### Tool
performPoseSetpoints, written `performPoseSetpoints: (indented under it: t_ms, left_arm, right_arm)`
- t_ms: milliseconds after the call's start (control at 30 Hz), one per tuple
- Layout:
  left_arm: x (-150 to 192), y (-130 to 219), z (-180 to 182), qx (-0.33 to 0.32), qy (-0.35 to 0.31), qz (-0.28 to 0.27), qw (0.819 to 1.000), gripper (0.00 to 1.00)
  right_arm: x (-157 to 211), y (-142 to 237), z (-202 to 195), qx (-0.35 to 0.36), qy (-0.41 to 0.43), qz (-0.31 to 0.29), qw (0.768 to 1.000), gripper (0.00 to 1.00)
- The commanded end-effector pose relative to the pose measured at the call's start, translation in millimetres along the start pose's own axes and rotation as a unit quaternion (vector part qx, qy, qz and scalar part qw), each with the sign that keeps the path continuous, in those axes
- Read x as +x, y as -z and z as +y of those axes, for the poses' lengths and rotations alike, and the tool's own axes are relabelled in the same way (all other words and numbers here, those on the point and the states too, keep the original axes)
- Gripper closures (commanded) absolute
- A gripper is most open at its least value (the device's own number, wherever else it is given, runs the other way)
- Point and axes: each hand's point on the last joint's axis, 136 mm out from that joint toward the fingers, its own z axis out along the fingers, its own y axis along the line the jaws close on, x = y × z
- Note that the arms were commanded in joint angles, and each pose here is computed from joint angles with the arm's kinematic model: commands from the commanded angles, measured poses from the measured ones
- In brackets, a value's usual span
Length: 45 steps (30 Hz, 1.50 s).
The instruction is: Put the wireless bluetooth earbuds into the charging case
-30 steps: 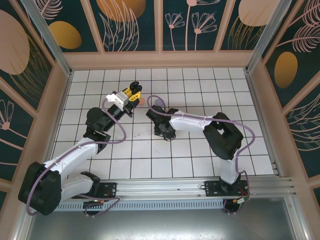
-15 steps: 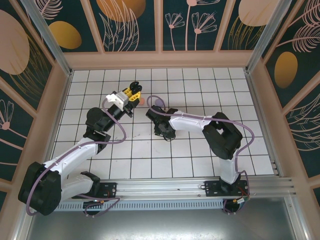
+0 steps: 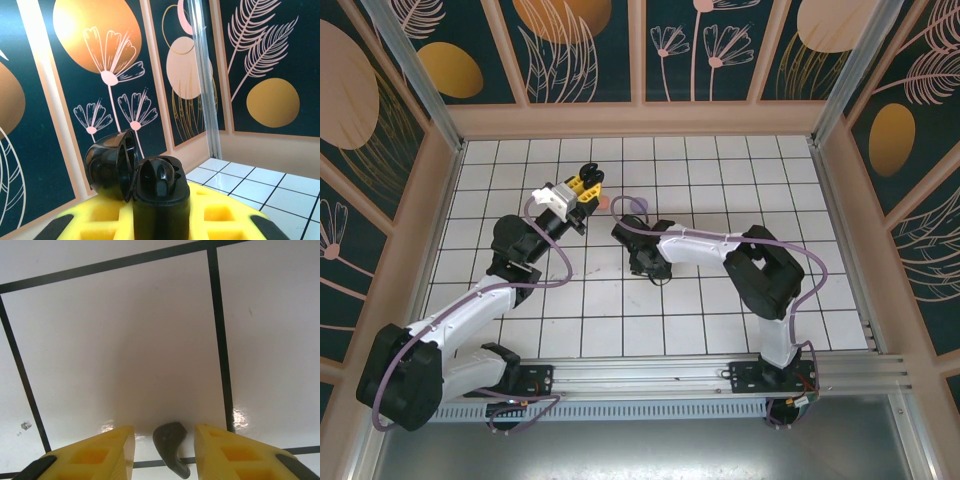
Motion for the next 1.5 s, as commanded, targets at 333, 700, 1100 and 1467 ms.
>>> performPoseSetpoints:
  t_ms: [333,700,1100,1467]
  left_arm:
    - [-15,-2,1,-0.002,-0.005,-0.024,1.000,1.00]
    - [-13,-4,1,-0.002,-0.003,-0.017,1.000,1.00]
    - [-14,-6,0,0.006,0.002,-0.014,1.000,1.00]
    - [-20,-8,-1,0.011,0.006,-0.012,1.000,1.00]
  right_arm:
    - [9,-18,-18,0.064,0.080,0.013,0.995,0.66]
    - [8,-23,-18,0.069,0.095,0.015,0.993,0.70]
    - [11,-24,-32,0.052,0.081,0.021,0.995,0.78]
    - [-11,0,-26,0.012,0.071,-0.013,0.997,0.85]
